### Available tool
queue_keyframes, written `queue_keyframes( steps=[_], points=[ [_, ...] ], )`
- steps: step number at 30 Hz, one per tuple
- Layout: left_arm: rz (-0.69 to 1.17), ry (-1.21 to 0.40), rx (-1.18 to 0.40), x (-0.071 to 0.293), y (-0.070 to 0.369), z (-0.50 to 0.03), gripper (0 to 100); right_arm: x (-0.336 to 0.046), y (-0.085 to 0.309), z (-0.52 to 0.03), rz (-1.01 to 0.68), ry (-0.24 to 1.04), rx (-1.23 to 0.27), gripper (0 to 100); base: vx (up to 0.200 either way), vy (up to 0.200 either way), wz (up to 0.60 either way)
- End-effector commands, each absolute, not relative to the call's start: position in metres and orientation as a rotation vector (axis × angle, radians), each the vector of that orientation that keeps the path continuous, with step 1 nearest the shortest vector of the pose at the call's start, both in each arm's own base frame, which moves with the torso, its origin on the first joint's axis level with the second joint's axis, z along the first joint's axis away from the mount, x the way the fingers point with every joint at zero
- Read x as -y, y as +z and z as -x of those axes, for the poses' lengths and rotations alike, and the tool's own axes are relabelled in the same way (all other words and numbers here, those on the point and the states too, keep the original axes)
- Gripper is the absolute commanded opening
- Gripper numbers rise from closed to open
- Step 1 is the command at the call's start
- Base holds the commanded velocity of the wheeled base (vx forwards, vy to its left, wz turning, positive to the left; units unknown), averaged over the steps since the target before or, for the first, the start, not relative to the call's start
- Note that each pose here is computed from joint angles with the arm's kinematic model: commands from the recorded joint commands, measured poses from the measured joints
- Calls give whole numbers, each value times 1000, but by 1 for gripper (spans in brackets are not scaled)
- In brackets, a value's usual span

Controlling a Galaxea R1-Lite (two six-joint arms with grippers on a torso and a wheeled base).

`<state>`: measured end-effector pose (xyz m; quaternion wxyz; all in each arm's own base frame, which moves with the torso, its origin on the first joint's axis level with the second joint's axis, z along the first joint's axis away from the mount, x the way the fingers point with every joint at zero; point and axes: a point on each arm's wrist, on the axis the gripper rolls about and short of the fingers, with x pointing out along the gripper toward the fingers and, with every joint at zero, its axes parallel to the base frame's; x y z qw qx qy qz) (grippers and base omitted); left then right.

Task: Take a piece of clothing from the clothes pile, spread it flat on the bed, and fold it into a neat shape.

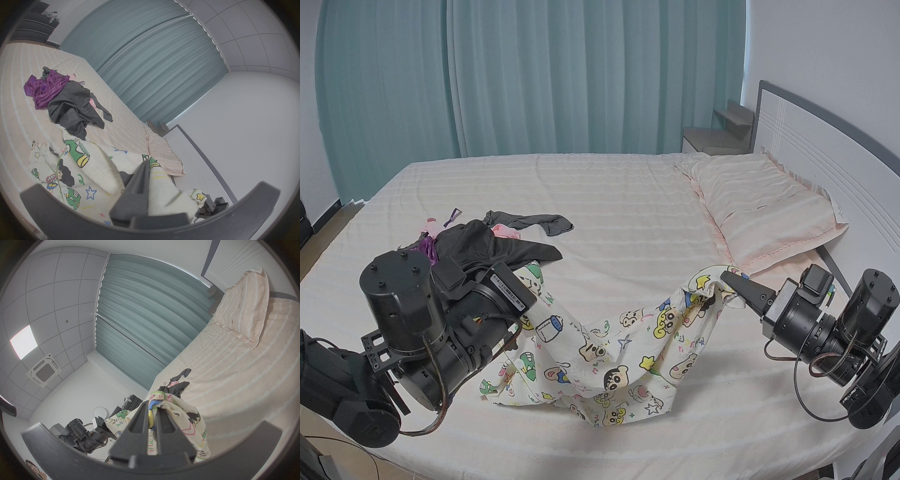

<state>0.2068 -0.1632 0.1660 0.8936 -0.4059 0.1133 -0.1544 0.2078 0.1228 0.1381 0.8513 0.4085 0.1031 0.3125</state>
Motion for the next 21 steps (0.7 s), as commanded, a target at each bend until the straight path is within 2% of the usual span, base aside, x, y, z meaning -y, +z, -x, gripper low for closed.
queue_keyframes(
  steps=[1, 12, 21],
  points=[
    [843, -321, -234, 163, 166, -207, 0, -123, 139, -208, -862, 663, -208, 0, 0, 0, 0],
    [846, -322, -228, 163, 168, -206, 0, -122, 139, -208, -863, 660, -203, 0, 0, 0, 0],
    [868, -341, -187, 157, 181, -199, 0, -121, 140, -208, -862, 662, -199, 0, -200, 0, 0]
  ],
)
